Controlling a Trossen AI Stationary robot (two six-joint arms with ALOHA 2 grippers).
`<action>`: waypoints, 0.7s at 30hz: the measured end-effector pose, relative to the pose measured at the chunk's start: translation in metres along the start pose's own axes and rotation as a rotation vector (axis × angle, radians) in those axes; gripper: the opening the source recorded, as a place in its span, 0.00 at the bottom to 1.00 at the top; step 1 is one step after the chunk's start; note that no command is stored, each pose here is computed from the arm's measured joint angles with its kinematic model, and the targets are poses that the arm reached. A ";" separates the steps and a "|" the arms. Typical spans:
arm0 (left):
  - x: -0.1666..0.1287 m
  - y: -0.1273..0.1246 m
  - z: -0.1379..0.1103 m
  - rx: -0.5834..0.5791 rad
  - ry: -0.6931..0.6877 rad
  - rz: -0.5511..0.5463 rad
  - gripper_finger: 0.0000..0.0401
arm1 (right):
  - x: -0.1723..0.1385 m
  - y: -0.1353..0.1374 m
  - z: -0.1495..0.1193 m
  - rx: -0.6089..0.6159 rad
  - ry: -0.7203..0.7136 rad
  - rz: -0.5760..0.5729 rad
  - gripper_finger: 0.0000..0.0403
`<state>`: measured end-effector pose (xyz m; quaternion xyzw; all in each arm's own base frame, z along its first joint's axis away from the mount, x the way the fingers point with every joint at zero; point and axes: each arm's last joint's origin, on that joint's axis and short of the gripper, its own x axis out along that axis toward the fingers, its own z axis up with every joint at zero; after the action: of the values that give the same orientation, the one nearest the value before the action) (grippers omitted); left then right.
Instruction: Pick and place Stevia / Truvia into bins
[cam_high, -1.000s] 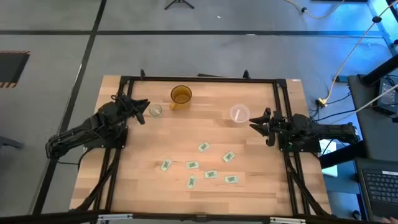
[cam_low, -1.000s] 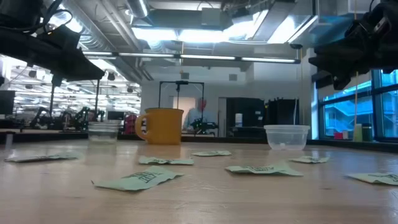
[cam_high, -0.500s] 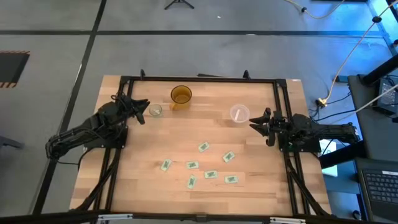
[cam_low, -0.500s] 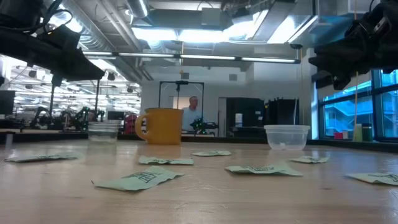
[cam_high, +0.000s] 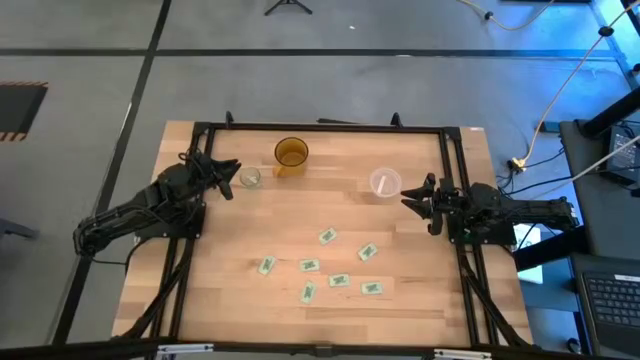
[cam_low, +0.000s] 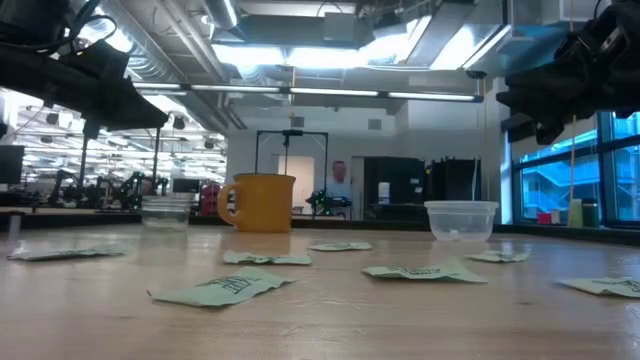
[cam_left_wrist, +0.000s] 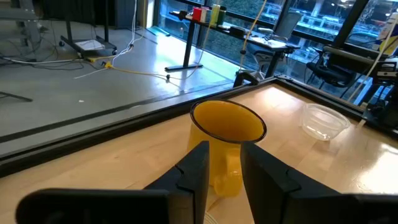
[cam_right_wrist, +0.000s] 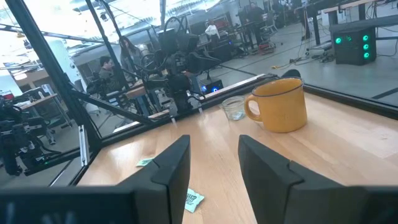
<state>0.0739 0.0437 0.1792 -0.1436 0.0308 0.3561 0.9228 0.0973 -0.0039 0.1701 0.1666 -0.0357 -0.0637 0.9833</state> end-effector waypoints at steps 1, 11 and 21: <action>0.000 0.000 0.000 0.000 0.000 0.000 0.21 | 0.000 0.000 0.000 0.000 0.000 0.000 0.35; 0.000 0.000 0.000 0.000 0.000 0.000 0.21 | 0.000 0.000 0.000 0.000 0.000 0.000 0.35; 0.000 0.000 0.000 0.000 0.000 0.000 0.21 | 0.000 -0.001 0.002 0.001 -0.032 -0.042 0.35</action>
<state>0.0739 0.0437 0.1792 -0.1437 0.0308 0.3561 0.9228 0.0969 -0.0053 0.1717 0.1670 -0.0479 -0.0867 0.9810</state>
